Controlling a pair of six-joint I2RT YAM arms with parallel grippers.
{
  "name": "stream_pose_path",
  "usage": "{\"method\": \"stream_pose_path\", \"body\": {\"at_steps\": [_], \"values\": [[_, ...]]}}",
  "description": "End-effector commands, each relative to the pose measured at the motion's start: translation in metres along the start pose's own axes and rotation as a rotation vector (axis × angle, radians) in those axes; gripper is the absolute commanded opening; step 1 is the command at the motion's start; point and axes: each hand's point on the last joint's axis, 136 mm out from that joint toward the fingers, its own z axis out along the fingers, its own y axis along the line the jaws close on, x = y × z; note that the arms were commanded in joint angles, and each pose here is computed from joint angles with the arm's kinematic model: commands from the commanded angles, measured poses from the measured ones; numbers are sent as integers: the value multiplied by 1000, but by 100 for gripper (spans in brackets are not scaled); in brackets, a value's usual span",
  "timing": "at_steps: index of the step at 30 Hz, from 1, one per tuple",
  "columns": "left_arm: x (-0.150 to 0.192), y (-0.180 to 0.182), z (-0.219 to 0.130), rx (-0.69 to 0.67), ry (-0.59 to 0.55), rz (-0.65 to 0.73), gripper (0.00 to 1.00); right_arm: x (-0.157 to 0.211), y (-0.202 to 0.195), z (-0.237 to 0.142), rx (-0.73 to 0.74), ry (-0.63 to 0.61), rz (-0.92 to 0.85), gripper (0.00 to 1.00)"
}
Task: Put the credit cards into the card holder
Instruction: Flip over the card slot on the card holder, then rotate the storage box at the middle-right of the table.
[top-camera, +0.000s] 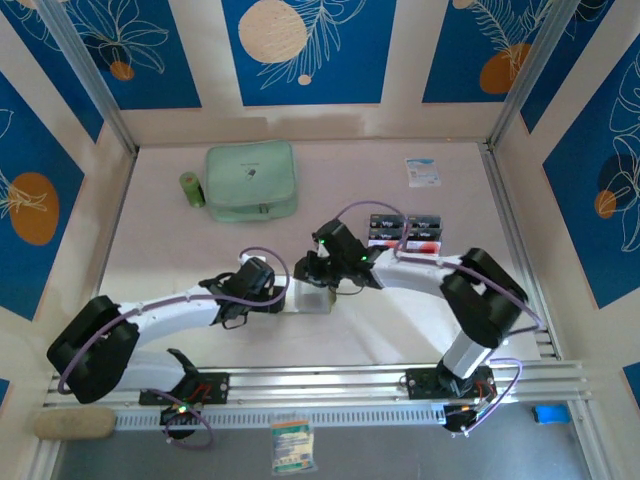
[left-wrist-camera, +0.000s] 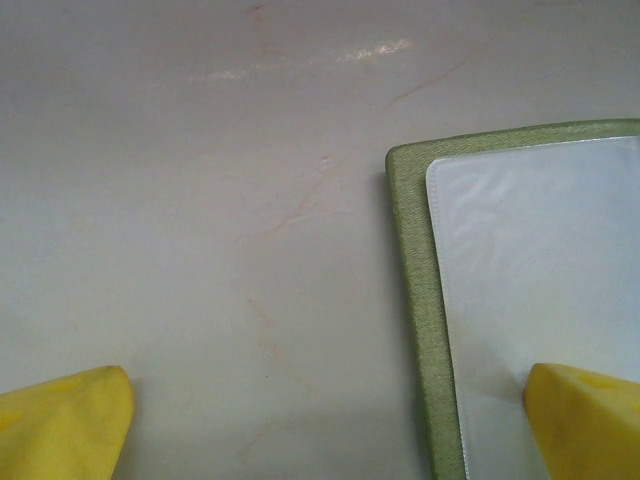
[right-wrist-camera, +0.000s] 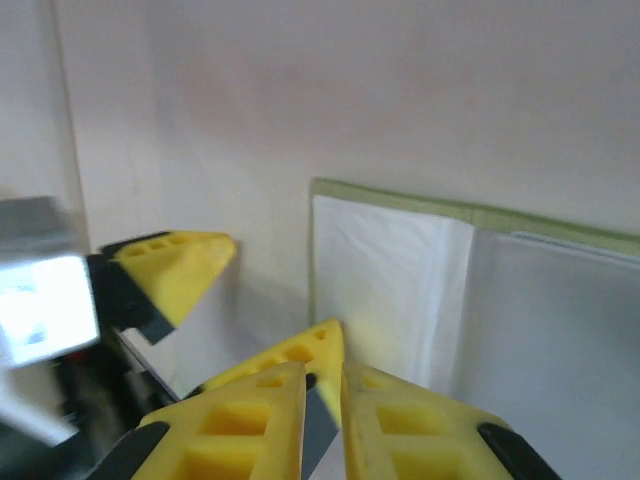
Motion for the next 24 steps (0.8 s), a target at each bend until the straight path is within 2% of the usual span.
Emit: {"method": "stream_pose_path", "body": {"at_steps": [1,7,11,24], "values": [[1,6,3,-19,-4,-13,100,-4,-35,-24,130,-15,-36,19],[-2,6,0,-17,-15,-6,100,-7,-96,-57,317,-56,-44,19],[-2,5,1,-13,-14,2,100,-7,-122,-71,364,-76,-17,19],[-2,2,3,-4,-5,21,100,-21,-156,-75,416,-109,34,18]]}}
